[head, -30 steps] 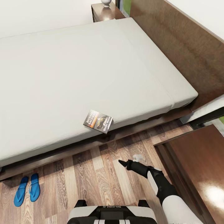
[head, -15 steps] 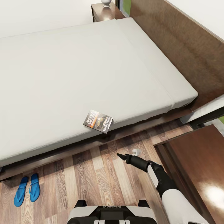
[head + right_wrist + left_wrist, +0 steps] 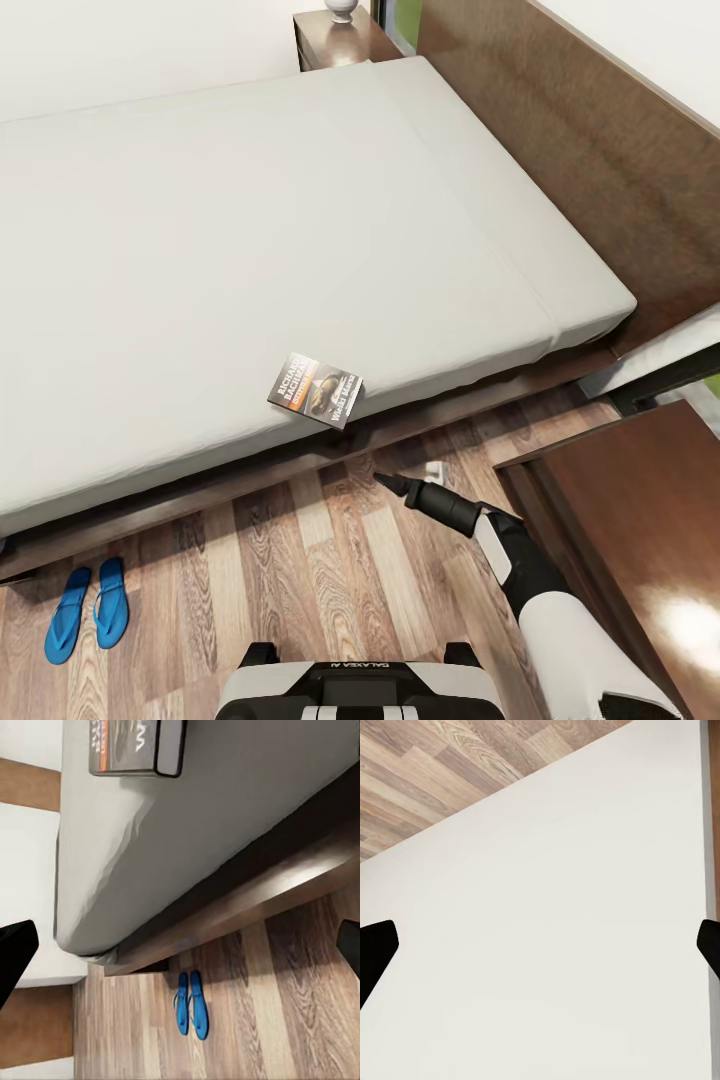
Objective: In the bedroom, move the book from the bed onto either nightstand, and place the two sandals side by side next to the bed.
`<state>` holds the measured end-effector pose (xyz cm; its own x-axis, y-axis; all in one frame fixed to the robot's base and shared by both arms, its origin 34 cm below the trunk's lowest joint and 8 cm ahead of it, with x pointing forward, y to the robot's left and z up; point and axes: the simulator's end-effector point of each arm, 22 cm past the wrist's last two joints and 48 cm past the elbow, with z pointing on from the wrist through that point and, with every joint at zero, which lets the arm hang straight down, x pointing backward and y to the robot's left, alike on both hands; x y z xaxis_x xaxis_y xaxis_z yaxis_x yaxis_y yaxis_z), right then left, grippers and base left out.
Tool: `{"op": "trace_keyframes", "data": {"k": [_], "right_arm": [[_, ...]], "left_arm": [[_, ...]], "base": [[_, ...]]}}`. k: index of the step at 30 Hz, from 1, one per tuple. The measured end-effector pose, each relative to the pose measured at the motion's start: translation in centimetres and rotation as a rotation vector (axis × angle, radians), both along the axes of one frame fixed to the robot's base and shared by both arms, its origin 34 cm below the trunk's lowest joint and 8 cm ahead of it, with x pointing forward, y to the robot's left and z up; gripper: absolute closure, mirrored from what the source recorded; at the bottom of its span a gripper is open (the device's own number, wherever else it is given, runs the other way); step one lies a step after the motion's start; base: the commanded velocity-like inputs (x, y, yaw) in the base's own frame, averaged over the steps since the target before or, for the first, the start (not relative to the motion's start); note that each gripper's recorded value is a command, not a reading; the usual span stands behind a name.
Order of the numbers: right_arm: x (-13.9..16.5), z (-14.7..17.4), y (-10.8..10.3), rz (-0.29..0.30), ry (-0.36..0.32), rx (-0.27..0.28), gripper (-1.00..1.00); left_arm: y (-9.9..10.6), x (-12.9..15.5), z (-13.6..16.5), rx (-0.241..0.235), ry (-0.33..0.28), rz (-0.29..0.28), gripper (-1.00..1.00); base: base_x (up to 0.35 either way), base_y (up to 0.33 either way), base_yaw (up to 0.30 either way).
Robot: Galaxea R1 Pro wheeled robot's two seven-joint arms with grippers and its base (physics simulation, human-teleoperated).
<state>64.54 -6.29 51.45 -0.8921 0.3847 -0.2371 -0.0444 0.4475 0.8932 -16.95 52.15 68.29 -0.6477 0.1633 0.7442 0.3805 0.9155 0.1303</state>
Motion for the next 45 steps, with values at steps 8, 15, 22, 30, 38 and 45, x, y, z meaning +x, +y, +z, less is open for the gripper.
{"op": "trace_keyframes", "data": {"k": [8,15,22,30,38,45], "right_arm": [[1.0,1.5,0.2,0.007,-0.038,0.05,-1.0],[1.6,2.0,-0.5,-0.017,-0.049,0.076,-1.0],[2.2,2.7,-2.3,-0.057,-0.07,0.11,-1.0],[2.3,3.0,-4.2,-0.063,-0.084,0.111,-1.0],[1.5,2.1,-6.0,-0.078,-0.057,0.102,-1.0],[1.1,1.7,-6.2,-0.086,-0.041,0.106,-1.0]], "left_arm": [[0.0,0.0,0.0,0.0,0.001,0.002,-1.0],[-0.1,0.0,0.0,-0.002,0.002,0.002,-1.0],[0.0,-0.1,0.0,-0.001,0.003,0.0,-1.0],[0.0,0.0,0.0,0.0,0.002,0.001,-1.0],[0.0,0.0,0.0,0.001,0.002,0.001,-1.0],[0.0,-0.1,0.1,0.004,0.002,0.001,-1.0]], "base": [[0.0,0.0,0.0],[0.0,0.0,0.0],[0.0,0.0,0.0],[0.0,0.0,0.0],[0.0,0.0,0.0],[0.0,0.0,0.0]]}}
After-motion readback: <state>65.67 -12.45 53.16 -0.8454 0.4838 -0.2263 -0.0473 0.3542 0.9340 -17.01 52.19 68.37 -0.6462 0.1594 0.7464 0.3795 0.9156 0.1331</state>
